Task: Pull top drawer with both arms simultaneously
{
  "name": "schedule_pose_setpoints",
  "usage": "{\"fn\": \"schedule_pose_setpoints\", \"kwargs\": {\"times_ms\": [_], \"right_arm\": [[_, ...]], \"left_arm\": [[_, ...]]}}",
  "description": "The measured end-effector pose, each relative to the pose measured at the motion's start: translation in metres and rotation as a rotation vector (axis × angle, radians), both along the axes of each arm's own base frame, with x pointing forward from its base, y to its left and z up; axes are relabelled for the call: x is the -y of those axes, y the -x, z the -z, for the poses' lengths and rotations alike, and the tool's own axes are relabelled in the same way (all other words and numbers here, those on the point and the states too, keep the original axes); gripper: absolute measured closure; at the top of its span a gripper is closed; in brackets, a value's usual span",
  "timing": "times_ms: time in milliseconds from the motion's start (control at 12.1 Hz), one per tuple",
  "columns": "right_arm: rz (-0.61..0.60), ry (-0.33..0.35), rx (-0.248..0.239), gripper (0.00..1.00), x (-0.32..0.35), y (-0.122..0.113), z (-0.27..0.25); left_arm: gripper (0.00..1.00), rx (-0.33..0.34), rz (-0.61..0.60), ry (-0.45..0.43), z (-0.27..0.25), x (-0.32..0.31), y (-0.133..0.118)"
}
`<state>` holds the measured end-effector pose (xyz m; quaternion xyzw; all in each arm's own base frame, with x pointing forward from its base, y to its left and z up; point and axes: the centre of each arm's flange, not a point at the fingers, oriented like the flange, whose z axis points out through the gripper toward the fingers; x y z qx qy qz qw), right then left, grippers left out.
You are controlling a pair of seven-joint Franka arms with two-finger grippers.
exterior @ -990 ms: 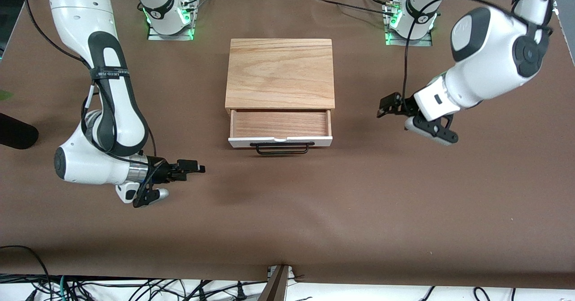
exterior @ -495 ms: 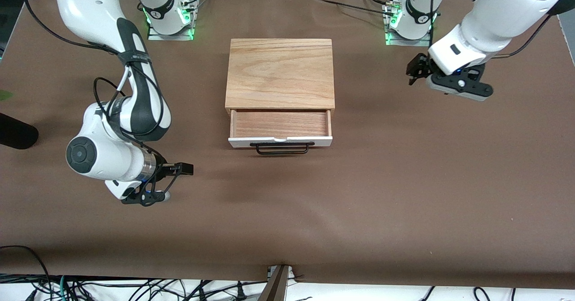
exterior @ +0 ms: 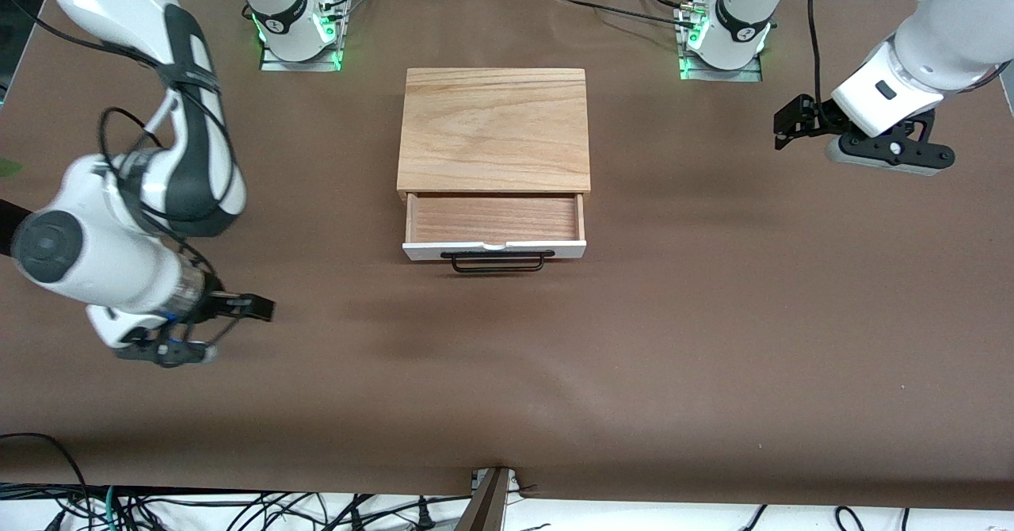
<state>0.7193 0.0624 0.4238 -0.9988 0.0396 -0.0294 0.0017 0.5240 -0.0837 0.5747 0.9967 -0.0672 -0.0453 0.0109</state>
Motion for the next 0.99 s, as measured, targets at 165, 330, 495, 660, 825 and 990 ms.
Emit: {"fn": "schedule_pose_setpoints", "kwargs": {"times_ms": [165, 330, 495, 660, 825, 990], "right_arm": [[0.065, -0.018, 0.024, 0.00, 0.053, 0.018, -0.051], [0.118, -0.043, 0.028, 0.00, 0.096, 0.046, -0.096], [0.129, -0.039, 0.006, 0.00, 0.126, 0.076, -0.128], [0.035, -0.020, -0.015, 0.00, 0.153, 0.102, -0.149], [-0.019, -0.003, -0.022, 0.00, 0.169, 0.119, -0.165], [-0.059, 0.033, -0.038, 0.00, 0.158, 0.125, -0.170]], "left_arm": [[0.00, -0.014, -0.019, 0.029, -0.005, -0.004, -0.004], [0.00, -0.040, -0.056, 0.057, -0.005, -0.020, -0.006], [0.00, -0.040, -0.063, 0.058, -0.008, -0.024, -0.007], [0.00, -0.040, -0.060, 0.058, -0.010, -0.022, -0.007], [0.00, -0.042, -0.060, 0.058, -0.009, -0.022, -0.007], [0.00, -0.046, -0.061, 0.057, -0.007, -0.022, -0.008]]}}
